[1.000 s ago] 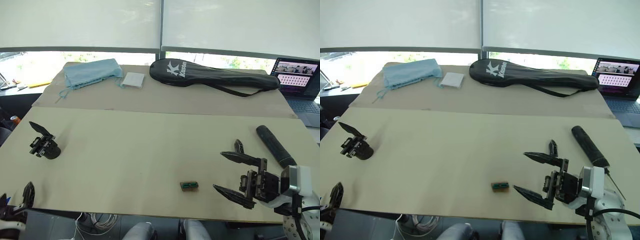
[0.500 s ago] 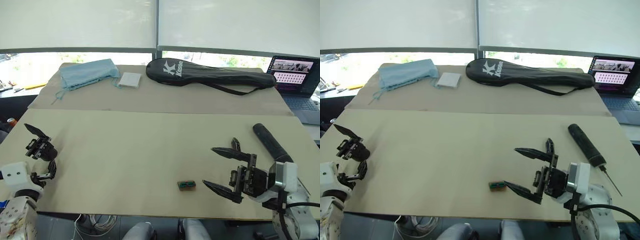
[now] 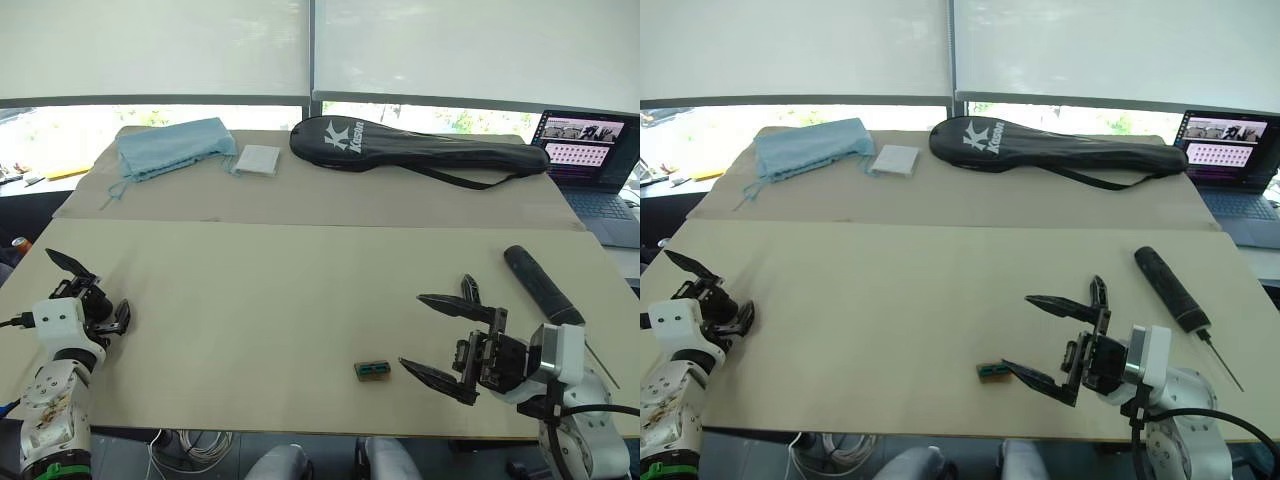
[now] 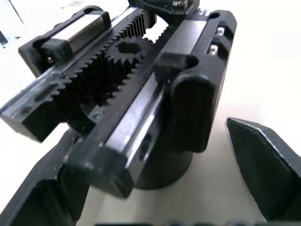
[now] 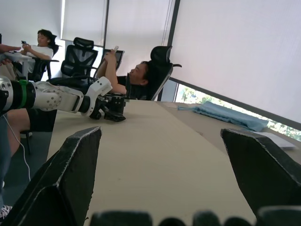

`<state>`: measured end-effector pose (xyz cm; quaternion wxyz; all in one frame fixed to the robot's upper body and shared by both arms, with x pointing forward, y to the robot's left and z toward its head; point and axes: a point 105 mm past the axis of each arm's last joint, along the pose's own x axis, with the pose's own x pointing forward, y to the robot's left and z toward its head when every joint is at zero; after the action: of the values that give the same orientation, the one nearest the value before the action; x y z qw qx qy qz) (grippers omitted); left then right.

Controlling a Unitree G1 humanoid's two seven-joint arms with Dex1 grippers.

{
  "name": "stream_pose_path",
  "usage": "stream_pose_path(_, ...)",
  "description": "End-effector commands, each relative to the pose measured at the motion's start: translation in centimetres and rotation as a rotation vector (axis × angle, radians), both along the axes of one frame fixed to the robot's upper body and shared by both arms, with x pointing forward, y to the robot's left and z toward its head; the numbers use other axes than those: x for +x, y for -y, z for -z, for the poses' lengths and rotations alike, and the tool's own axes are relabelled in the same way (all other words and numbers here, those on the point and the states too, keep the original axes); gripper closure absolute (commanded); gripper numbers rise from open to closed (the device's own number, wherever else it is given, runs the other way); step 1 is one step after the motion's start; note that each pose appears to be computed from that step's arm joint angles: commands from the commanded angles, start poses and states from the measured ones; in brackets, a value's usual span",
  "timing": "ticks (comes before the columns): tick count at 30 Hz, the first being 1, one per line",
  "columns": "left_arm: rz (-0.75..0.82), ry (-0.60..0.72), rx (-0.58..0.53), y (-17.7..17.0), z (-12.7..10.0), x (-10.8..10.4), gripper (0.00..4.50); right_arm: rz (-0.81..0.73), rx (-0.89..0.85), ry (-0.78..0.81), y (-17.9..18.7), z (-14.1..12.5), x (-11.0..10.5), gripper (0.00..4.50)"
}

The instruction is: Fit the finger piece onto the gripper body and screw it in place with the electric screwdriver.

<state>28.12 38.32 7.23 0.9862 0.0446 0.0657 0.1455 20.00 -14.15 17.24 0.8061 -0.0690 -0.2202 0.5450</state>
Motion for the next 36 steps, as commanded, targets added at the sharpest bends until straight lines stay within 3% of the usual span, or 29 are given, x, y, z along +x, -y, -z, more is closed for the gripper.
stream_pose_path(1,-0.028,-0.009,0.013,-0.8,0.0,-0.3,0.91,0.002,0.012,0.046,0.1,-0.7,-0.4,0.00)
stream_pose_path(4,-0.039,-0.005,0.002,-1.0,0.2,-0.7,2.17,0.004,0.012,0.043,0.2,-0.7,-0.5,0.00)
stream_pose_path(8,0.007,0.093,0.014,0.0,-1.5,-0.5,2.17,0.005,0.011,0.043,0.2,-0.6,-0.5,0.00)
stream_pose_path(11,0.112,0.182,0.037,3.3,-3.6,0.5,2.17,0.014,0.017,0.026,0.4,-0.5,-0.5,0.00)
stream_pose_path(19,0.557,0.312,-0.025,17.6,-7.4,2.6,2.17,-0.008,0.005,-0.004,0.4,0.0,-0.6,0.00)
stream_pose_path(23,0.786,0.296,0.002,23.7,-7.1,2.7,2.17,-0.014,0.004,-0.013,0.2,0.4,-0.8,0.00)
stream_pose_path(26,0.950,0.251,0.075,27.0,-5.5,2.6,2.17,-0.020,-0.005,-0.026,0.2,0.7,-1.3,0.00)
stream_pose_path(32,1.085,0.211,0.125,30.4,-3.4,2.8,2.17,0.015,-0.027,-0.044,1.1,1.2,-2.1,0.00)
stream_pose_path(36,1.134,0.185,0.095,31.9,-2.5,2.9,2.17,0.030,-0.034,-0.046,1.2,1.5,-2.5,0.00)
